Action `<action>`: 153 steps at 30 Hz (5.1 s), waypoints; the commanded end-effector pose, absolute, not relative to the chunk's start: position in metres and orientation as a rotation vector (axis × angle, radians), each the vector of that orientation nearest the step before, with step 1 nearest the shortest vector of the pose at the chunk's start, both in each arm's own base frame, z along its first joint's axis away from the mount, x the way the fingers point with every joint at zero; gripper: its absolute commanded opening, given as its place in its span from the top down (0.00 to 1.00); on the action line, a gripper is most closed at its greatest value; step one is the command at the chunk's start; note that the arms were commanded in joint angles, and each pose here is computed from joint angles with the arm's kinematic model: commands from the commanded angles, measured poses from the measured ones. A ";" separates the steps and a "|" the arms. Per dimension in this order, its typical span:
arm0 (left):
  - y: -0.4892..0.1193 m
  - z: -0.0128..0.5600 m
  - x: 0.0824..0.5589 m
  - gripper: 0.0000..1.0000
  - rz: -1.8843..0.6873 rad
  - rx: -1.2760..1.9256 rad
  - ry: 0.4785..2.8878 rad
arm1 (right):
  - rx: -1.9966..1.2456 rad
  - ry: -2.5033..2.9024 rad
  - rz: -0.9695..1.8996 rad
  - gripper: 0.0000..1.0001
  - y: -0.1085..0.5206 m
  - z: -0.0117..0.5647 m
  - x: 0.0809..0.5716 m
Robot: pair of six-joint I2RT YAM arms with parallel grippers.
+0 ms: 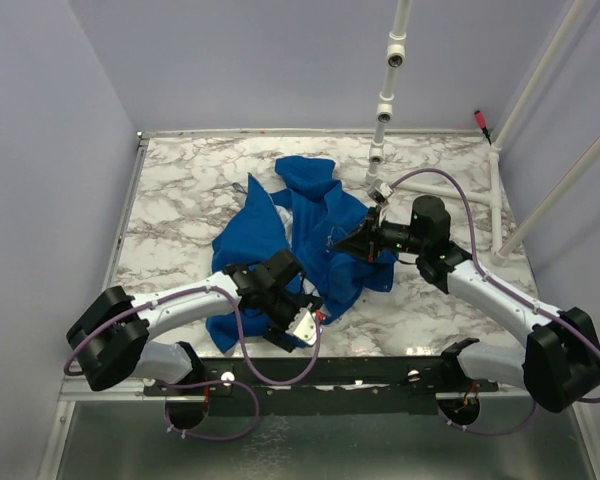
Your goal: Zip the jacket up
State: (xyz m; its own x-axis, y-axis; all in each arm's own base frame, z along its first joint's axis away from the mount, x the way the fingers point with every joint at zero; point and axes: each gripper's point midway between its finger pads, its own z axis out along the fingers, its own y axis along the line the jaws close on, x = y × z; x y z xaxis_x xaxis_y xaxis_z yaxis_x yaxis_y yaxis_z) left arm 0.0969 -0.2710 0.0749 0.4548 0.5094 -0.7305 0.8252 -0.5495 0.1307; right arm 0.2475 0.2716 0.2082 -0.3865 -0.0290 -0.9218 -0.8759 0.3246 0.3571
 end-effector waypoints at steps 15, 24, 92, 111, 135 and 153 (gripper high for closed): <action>-0.277 0.024 0.123 0.44 -0.685 2.250 1.106 | -0.774 1.675 1.187 0.99 0.256 0.224 0.249; -0.275 0.033 0.151 0.83 -0.478 2.225 1.088 | -0.781 1.678 1.205 0.99 0.255 0.225 0.252; -0.287 0.109 0.212 0.30 -0.704 1.242 1.605 | -0.800 1.820 1.166 1.00 0.260 0.204 0.243; -0.298 0.096 0.236 0.30 -0.637 1.212 1.537 | -0.774 1.819 1.142 0.99 0.255 0.211 0.240; -0.269 0.261 0.298 1.00 -0.463 0.983 1.341 | -0.823 1.742 1.143 0.99 0.262 0.240 0.250; -0.222 0.368 0.214 0.86 -0.443 1.144 1.042 | -1.223 1.223 1.305 0.99 0.306 0.335 0.204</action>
